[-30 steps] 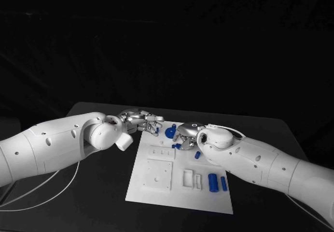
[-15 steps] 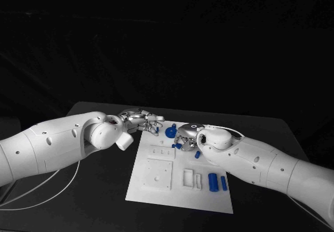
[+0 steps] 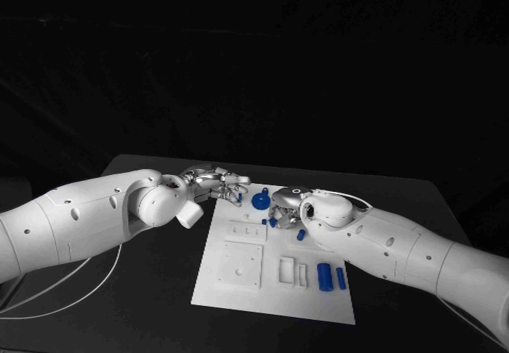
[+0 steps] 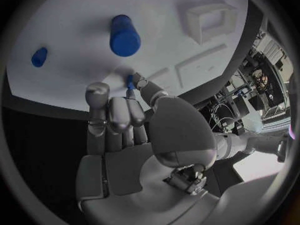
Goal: Assemble the parts on the task board
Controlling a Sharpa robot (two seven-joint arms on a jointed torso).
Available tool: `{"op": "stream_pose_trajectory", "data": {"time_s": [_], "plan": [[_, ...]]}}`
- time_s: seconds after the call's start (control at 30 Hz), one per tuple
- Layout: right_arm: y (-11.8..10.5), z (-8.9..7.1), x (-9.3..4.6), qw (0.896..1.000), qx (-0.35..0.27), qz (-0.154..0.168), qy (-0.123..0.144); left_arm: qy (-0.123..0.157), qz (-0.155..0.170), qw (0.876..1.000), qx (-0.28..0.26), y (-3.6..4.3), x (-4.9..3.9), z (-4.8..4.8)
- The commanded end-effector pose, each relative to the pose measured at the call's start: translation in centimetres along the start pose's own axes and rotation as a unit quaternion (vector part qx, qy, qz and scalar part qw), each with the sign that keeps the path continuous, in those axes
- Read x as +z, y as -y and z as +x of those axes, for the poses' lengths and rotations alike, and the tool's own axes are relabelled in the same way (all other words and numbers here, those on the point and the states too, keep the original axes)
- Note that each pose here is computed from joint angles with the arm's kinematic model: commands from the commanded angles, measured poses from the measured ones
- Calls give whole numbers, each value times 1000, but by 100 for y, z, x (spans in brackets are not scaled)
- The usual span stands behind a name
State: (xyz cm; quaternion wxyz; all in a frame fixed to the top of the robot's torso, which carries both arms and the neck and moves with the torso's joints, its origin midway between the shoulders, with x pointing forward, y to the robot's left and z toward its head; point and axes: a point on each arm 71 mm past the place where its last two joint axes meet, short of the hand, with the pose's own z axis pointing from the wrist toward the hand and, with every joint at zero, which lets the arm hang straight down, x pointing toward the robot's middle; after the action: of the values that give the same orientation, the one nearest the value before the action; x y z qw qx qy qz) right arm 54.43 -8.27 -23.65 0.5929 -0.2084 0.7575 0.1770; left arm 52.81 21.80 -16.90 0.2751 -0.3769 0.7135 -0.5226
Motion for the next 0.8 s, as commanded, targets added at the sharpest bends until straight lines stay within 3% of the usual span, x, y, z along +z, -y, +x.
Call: {"op": "stream_pose_trajectory", "data": {"time_s": [0.03,0.8], "plan": [[19,-19,0,1000,-4,17,16,-8,3,1000,1,13,3,17],[142,4,-40,995,-18,95,3,-7,0,1000,3,7,-6,6]]}}
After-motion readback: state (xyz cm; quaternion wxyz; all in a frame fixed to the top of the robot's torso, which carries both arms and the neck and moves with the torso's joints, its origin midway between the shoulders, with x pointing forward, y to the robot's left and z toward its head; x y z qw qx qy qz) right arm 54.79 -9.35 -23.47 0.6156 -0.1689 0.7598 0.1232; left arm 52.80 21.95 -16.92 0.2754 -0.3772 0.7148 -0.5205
